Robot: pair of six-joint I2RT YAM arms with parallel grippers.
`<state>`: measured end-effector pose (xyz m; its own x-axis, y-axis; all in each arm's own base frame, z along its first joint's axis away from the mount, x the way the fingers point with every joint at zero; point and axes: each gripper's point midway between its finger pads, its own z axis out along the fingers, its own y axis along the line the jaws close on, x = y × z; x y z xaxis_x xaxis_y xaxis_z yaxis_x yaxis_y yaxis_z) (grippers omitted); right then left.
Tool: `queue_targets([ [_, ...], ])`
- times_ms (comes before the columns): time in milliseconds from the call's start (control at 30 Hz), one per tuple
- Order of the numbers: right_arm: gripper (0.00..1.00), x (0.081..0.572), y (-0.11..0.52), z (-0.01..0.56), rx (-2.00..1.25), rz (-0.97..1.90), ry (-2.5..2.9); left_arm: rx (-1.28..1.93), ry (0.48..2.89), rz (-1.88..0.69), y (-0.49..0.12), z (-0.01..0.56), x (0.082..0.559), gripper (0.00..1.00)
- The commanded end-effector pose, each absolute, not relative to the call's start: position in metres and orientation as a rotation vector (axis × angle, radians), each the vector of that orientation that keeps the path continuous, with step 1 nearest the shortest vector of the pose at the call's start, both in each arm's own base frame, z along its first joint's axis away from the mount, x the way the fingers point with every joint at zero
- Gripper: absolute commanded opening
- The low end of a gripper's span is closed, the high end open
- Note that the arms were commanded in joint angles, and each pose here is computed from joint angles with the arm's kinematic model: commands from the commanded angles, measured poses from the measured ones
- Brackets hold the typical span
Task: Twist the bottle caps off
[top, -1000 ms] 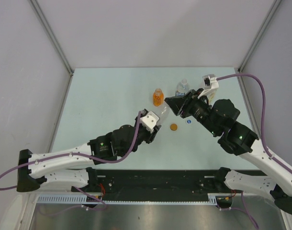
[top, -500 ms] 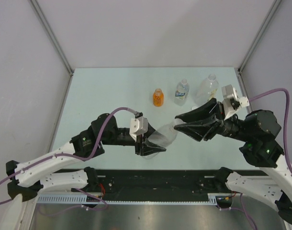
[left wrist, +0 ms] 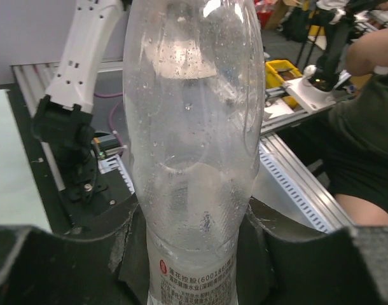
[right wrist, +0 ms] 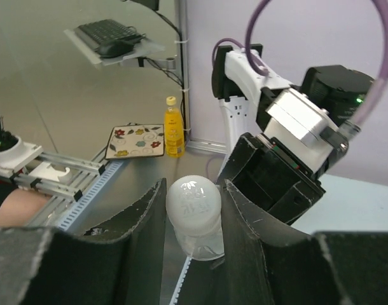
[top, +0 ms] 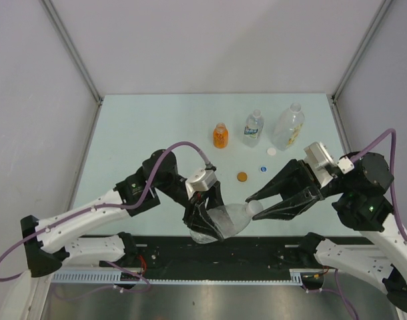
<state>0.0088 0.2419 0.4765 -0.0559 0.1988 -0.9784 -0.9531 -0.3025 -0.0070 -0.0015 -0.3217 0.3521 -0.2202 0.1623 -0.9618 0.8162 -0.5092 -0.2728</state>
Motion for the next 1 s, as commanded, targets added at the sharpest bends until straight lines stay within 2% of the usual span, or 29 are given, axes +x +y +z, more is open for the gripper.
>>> queue_targets([
  [0,0.00,-0.017,0.233,0.455,-1.454,1.649,0.888,1.564,0.858,-1.816,-0.314,0.404,-0.012,0.00],
  [400,0.00,-0.030,0.226,0.455,-1.555,1.693,0.799,1.583,0.867,-1.802,-0.317,0.401,-0.006,0.00],
  [967,0.00,0.005,0.216,0.481,-1.318,1.525,0.907,1.473,1.182,-1.603,-0.313,0.348,0.054,0.00],
])
